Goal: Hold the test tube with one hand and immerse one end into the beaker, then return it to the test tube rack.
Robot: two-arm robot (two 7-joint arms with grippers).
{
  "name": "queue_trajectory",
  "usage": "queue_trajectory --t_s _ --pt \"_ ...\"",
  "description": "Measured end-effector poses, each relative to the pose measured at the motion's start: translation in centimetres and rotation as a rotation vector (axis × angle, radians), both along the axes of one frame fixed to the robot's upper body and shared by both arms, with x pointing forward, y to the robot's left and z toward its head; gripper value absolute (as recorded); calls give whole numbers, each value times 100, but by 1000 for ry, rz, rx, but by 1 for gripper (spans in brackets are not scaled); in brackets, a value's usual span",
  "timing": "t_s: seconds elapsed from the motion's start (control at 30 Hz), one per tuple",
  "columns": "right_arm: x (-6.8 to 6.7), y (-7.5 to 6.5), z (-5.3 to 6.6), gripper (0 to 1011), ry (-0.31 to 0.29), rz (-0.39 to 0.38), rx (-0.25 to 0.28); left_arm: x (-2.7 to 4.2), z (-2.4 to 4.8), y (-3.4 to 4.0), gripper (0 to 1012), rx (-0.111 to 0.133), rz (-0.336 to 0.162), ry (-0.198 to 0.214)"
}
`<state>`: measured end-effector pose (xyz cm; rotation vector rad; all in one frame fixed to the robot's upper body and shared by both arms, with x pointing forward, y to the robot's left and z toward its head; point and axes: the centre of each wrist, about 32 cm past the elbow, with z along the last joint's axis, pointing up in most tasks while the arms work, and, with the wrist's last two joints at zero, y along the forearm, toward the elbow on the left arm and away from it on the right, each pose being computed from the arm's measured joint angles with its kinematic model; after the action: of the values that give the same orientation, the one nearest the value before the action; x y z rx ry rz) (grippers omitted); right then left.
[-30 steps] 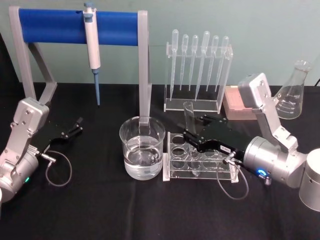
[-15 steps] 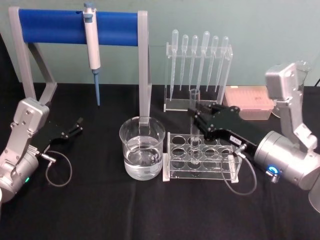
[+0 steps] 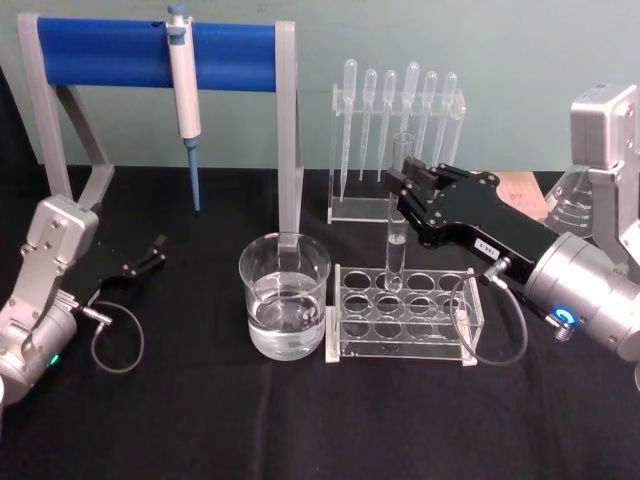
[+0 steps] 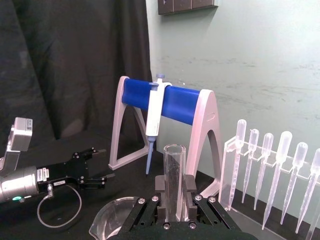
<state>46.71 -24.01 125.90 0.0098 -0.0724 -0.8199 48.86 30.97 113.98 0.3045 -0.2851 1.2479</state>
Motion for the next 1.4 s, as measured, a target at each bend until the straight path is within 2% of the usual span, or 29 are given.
queue_trajectory --t_s 1.4 --pt "-1 2 -4 221 0 0 -1 0 0 0 1000 0 0 0"
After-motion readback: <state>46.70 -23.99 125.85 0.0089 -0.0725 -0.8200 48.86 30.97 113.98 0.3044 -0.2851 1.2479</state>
